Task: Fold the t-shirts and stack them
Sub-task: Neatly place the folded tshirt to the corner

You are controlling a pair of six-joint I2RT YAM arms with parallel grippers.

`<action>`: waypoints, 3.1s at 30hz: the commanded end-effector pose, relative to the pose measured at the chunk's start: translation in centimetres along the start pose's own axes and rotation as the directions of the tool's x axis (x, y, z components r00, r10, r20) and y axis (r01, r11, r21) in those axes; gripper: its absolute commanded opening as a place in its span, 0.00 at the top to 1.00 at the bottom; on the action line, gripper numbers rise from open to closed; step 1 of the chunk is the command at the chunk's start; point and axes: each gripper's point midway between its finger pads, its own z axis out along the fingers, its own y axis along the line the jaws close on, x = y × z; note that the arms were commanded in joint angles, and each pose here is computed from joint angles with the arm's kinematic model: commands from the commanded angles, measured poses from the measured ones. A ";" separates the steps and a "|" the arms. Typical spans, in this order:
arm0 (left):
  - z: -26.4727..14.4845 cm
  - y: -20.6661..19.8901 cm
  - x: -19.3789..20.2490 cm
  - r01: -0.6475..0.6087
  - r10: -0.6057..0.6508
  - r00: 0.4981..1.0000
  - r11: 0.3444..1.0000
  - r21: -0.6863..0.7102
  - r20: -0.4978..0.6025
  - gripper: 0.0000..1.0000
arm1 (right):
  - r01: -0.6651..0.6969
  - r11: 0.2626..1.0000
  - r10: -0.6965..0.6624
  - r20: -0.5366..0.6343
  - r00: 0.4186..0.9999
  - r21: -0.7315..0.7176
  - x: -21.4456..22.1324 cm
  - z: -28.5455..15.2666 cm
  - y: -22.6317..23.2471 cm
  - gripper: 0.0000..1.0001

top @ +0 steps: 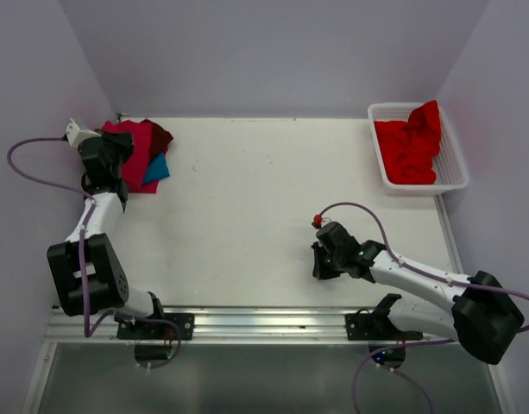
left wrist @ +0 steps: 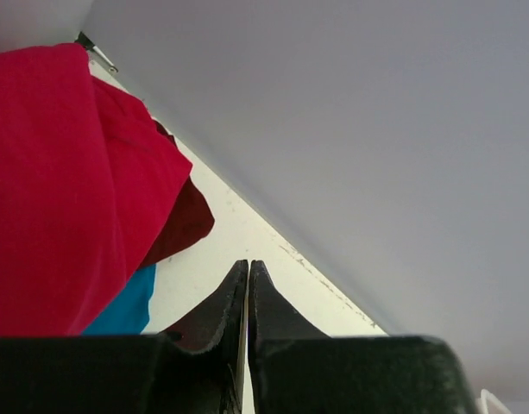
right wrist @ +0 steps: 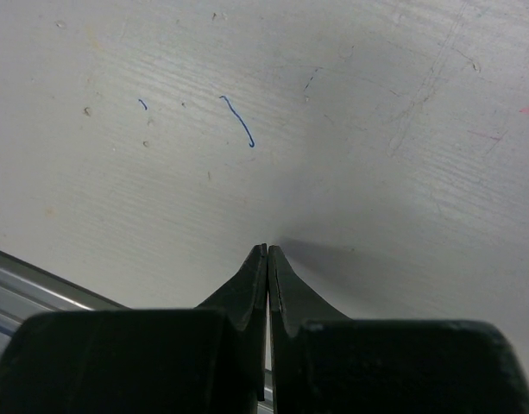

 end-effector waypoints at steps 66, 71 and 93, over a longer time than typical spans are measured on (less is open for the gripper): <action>10.4 20.0 6.5 0.310 -0.334 0.941 0.916 -0.255 -0.055 1.00 | -0.039 0.999 0.039 -0.002 0.999 -0.010 -0.1 -1.3 0.4 1.00; 8.6 13.0 2.3 0.275 -0.276 0.960 0.961 -0.029 -0.038 1.00 | -0.025 0.999 0.027 0.021 0.999 -0.048 -0.8 -1.2 1.2 1.00; -19.2 -14.9 18.0 -0.224 0.555 0.775 0.688 0.691 -0.302 0.00 | 0.118 0.987 -0.071 0.359 0.931 -0.111 -10.8 -9.9 5.3 0.01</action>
